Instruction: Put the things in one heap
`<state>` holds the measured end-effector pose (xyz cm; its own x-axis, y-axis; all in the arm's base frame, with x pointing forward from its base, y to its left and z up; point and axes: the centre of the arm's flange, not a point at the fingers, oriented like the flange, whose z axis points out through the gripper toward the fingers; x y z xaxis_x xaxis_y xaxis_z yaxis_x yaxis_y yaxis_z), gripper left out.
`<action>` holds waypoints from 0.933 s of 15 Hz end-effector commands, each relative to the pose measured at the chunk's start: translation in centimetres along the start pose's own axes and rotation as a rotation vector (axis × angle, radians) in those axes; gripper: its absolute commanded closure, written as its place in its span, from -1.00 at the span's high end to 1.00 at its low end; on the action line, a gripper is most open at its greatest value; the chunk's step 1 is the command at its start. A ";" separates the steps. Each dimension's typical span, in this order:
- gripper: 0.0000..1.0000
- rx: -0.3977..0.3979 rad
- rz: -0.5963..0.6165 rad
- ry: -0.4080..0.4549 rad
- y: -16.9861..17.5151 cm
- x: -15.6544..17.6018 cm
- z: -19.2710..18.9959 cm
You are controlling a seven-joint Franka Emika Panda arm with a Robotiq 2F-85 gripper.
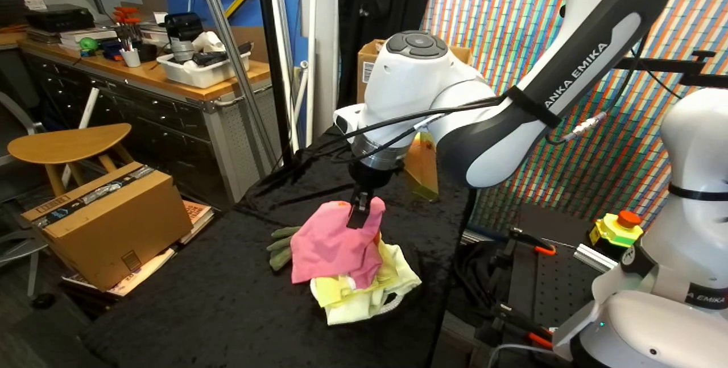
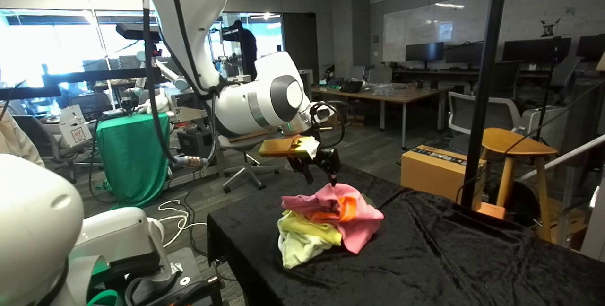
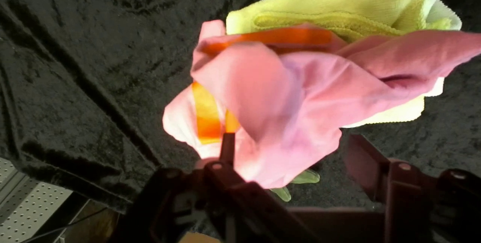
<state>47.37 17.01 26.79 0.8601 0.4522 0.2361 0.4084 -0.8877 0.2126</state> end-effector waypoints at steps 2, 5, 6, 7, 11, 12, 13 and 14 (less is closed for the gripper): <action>1.00 0.007 -0.008 -0.154 0.4 -2.3 -3.5; 1.00 0.032 0.021 -0.274 0.8 -4.8 -6.8; 0.99 0.046 0.037 -0.290 1.0 -5.5 -8.0; 1.00 0.067 0.056 -0.299 1.4 -6.5 -9.6; 1.00 0.120 0.117 -0.300 2.2 -9.3 -14.9; 1.00 0.123 0.127 -0.293 2.3 -10.1 -16.0; 1.00 0.138 0.139 -0.272 2.6 -10.8 -17.3; 1.00 0.142 0.145 -0.252 2.8 -11.6 -18.2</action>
<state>36.95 12.65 38.27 0.9515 0.3031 -0.0531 0.3068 -0.9476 0.0885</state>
